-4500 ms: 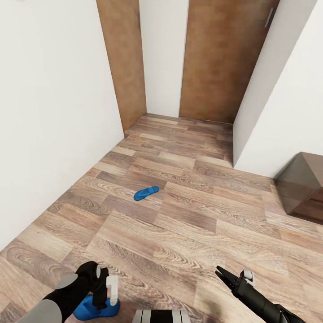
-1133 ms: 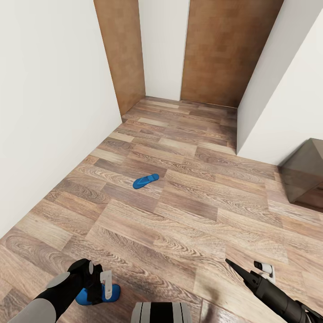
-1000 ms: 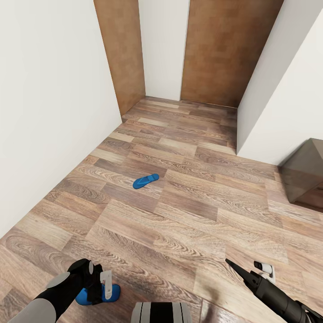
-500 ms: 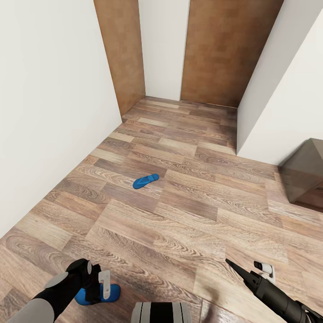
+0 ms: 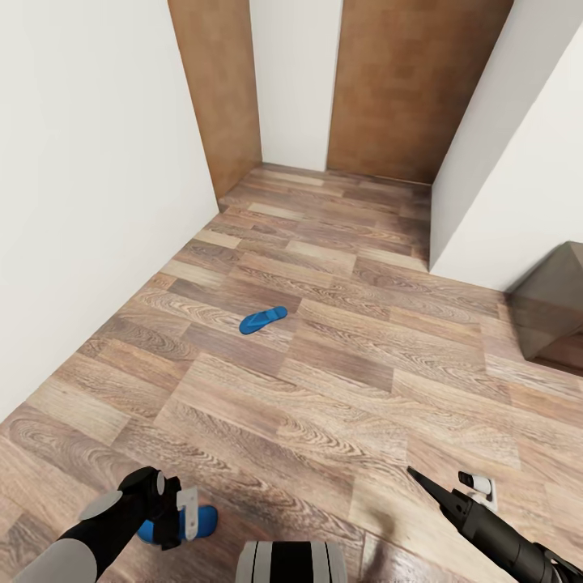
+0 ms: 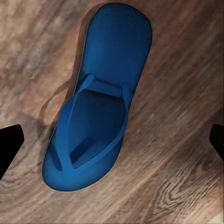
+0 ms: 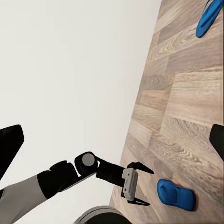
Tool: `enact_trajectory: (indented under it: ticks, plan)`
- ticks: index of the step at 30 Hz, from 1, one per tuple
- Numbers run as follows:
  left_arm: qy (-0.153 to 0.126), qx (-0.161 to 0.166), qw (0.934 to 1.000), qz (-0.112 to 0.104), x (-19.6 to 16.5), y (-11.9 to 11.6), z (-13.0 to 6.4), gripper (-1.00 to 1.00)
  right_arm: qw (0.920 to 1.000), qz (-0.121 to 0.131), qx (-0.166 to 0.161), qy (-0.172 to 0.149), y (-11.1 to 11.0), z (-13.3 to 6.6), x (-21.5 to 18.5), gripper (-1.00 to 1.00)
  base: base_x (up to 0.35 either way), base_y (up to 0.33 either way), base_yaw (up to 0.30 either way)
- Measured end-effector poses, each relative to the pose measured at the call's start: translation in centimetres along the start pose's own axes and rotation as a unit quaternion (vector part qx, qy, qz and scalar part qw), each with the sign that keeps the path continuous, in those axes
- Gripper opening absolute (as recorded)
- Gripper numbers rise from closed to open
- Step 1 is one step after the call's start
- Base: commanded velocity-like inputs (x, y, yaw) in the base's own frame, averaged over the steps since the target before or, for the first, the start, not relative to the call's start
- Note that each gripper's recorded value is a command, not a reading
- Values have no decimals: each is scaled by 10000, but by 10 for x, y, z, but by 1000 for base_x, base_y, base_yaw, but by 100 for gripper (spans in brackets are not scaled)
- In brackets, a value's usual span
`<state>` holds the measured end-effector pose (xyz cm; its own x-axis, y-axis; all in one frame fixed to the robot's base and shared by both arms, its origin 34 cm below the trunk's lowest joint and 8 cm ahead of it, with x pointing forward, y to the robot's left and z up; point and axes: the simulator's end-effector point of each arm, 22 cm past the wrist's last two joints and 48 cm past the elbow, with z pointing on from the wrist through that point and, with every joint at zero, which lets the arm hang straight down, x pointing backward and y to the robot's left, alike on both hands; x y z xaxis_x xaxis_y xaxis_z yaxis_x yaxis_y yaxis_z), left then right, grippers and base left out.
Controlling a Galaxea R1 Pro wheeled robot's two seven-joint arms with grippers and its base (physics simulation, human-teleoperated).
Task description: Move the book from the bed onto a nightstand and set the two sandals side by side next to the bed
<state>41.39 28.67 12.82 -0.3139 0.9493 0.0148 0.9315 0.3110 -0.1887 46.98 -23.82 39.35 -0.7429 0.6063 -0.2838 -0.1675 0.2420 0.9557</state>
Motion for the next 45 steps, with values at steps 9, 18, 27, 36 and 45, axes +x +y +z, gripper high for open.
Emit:
enact_trajectory:
  ticks: [9,18,27,36,45]
  plan:
    - [98,161,9998,-20,10,-8,15,100,9998,139,113,46,-14,-2,7,100,0,0,0]
    - [106,176,9998,-22,12,-9,17,100,9997,171,138,55,-17,-2,9,100,0,0,0]
    - [24,85,9999,-54,6,-1,13,100,9997,171,140,56,-17,-2,9,100,0,0,0]
    - [-14,50,9999,-123,6,3,11,100,9997,171,142,56,-17,-2,9,100,0,0,0]
    - [-11,34,9999,-143,7,4,11,100,9997,171,143,56,-17,-2,9,100,0,0,0]
